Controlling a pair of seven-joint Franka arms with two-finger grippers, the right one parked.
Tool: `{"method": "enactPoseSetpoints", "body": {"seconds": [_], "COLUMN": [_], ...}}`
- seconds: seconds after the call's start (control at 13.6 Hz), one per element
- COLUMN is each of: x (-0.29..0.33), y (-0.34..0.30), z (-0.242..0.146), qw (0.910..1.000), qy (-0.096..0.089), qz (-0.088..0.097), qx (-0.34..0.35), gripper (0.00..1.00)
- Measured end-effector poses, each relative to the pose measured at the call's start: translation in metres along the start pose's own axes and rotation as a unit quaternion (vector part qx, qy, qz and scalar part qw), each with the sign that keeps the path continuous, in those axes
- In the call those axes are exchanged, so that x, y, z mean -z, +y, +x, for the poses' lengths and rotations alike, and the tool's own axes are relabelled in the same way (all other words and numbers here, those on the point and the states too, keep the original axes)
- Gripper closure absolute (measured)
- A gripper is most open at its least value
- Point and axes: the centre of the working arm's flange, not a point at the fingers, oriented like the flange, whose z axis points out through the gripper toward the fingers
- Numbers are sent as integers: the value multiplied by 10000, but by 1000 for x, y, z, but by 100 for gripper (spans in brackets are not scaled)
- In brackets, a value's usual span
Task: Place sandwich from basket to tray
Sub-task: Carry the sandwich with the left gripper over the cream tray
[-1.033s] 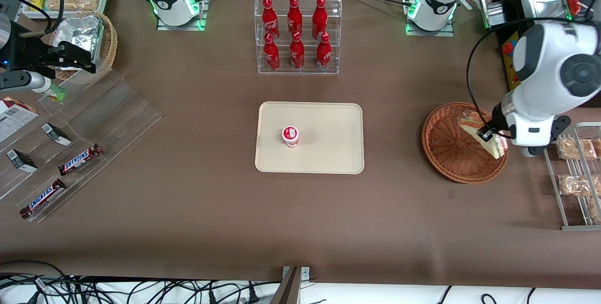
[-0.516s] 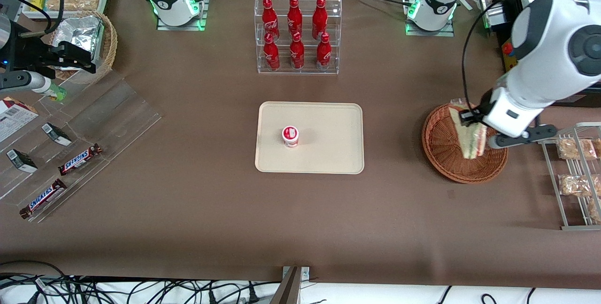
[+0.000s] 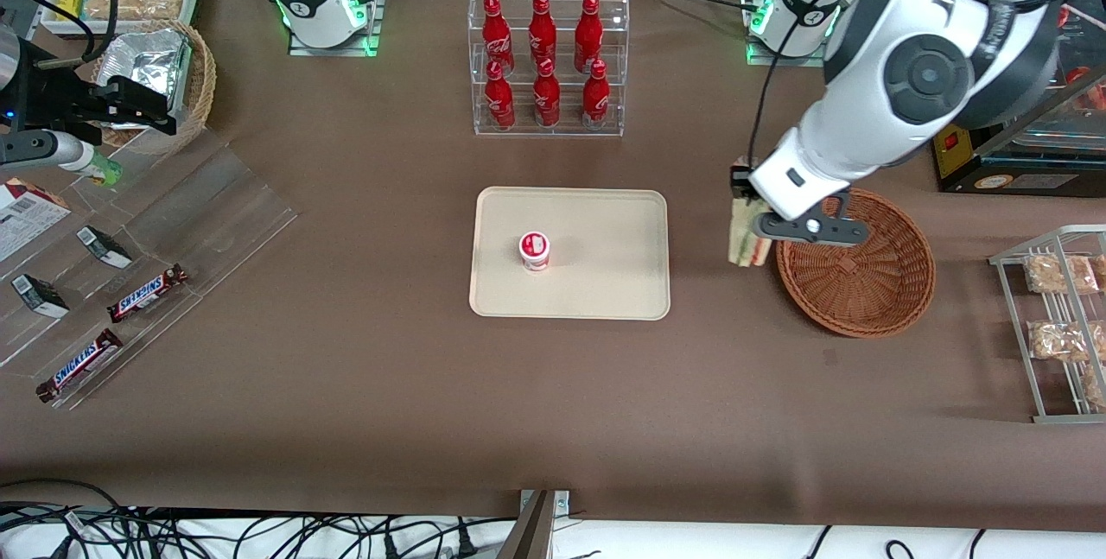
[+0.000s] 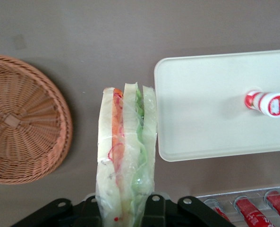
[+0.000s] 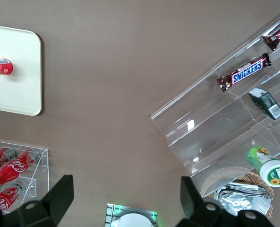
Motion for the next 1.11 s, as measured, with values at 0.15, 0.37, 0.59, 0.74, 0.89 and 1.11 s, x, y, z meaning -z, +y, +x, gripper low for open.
{"method": "enactPoseSetpoints", "body": {"seconds": [0.15,0.37,0.59,0.74,0.89,1.11], "x": [-15,-57,-118,-153,-181,-224], "y": [28,76,113,127,137,149], "z": [0,1,-10,-22,-30,-29], "qw": [10000,9995,9983,9978,9977,9955], "qy": [46,140,383,491,508,720], "qz": [-57,-170,-25,103,249,426], "qx": [-15,209,435,431,383,446], "gripper": [80,80,80,80,80,80]}}
